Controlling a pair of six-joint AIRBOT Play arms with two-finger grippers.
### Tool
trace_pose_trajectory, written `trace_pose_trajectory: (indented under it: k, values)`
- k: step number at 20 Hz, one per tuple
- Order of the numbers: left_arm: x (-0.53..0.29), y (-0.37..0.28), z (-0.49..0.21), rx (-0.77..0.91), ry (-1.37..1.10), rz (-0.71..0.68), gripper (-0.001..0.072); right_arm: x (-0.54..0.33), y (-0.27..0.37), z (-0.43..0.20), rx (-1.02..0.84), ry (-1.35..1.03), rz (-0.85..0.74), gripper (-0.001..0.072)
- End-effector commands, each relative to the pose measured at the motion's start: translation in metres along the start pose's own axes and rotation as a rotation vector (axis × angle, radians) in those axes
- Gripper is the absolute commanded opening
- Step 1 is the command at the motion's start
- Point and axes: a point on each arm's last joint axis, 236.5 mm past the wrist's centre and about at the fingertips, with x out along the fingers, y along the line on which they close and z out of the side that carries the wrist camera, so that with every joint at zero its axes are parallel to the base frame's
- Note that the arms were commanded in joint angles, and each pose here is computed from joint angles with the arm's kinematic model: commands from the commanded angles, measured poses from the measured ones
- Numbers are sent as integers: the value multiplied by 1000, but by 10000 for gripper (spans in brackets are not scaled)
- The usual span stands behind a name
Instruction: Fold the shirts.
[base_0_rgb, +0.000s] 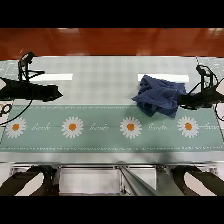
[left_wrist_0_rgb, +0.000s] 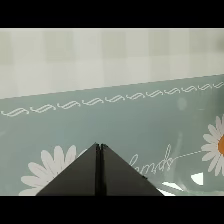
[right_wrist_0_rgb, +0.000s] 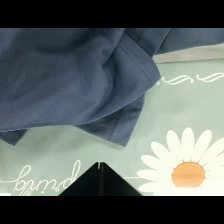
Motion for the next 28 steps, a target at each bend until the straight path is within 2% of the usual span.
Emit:
trace_pose_trajectory:
  k: [1,12,15,20,21,22,23,25,28]
  values:
    - [0,0,0,0,1,0,18,0,0,0,0,1,0,25]
    - [0,0,0,0,-2,0,17,0,0,0,0,0,0,24]
    - [0,3,16,0,-68,13,18,0,0,4,0,-19,1,25]
    - [-4,8,42,0,-178,33,20,-3,3,42,16,-176,14,33]
    - [-4,8,45,0,-192,36,78,-5,7,50,25,-212,31,181]
    - [-5,9,49,0,-208,38,290,-8,9,61,30,-257,39,422]
    - [-7,8,50,-6,-212,38,498,-17,9,74,24,-305,37,418]
    - [-13,0,39,-69,-154,12,508,-44,5,96,7,-374,17,417]
    - [-27,-17,13,-48,-96,-16,508,-60,-38,103,11,-392,-154,414]
